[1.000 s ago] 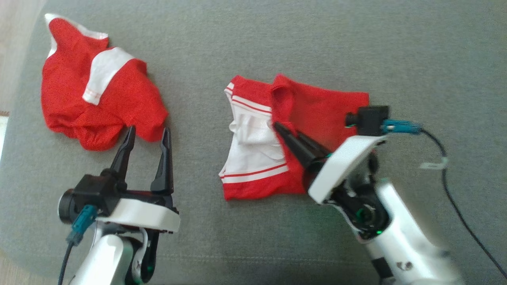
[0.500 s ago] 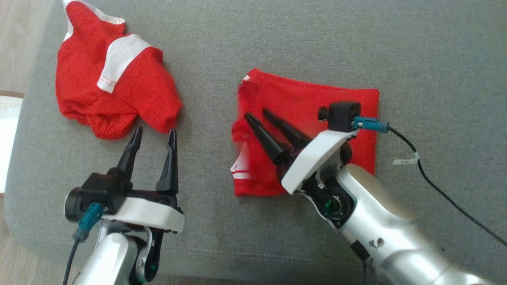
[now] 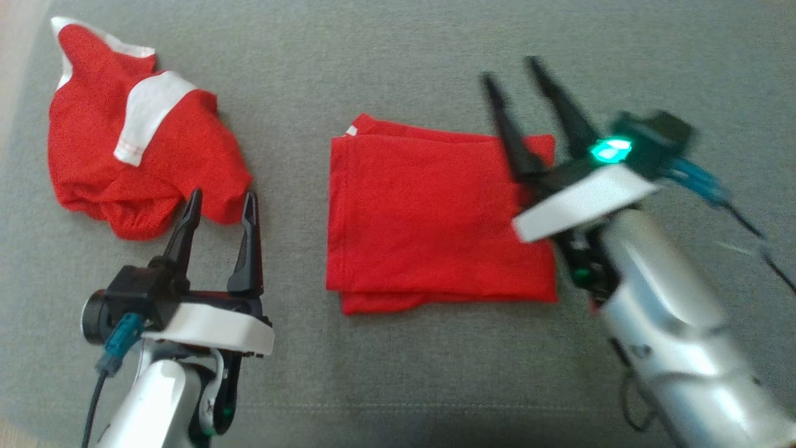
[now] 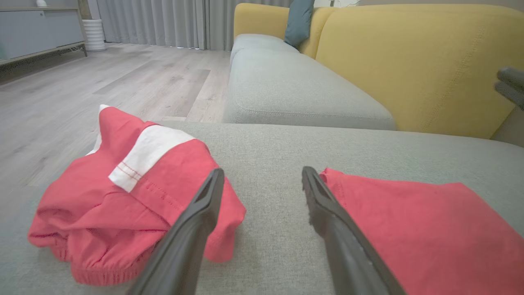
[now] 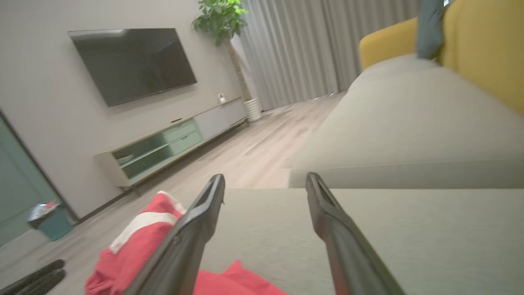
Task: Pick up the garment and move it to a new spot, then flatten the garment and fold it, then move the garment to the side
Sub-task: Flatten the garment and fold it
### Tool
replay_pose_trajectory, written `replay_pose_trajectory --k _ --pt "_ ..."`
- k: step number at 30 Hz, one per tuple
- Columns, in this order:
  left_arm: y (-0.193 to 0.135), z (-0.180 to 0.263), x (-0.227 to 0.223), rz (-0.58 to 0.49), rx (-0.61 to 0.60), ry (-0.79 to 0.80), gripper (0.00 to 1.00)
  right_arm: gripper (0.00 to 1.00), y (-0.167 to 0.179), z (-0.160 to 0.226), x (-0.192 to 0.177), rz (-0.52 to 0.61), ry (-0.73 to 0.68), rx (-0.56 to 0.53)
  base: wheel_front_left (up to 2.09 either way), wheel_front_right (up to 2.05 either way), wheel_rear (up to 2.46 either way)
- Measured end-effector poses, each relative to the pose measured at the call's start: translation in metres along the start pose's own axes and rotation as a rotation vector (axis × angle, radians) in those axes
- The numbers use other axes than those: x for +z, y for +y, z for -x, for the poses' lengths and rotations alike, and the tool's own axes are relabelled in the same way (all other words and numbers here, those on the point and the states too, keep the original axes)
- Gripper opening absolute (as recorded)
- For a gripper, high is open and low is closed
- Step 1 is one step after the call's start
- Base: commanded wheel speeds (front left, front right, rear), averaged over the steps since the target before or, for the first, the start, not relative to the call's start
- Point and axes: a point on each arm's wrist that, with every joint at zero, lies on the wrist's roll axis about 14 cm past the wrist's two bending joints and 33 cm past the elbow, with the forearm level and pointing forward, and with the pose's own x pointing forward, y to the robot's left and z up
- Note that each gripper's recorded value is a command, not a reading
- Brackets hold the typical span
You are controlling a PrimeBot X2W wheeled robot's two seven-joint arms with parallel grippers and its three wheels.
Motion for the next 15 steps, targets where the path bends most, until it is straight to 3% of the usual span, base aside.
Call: replay_pose_trajectory --k 7,15 --pt "-0.006 -0.005 0.012 -0.006 -0.017 -0.038 1.0 1.0 -0.077 0.078 0.015 0.151 0.009 -0.261 0.0 0.0 0.0" --pt "-0.011 -0.007 0.014 -0.018 -0.04 -0.036 1.0 1.0 -0.094 0.14 0.033 0.211 0.03 -0.421 0.0 0.0 0.0"
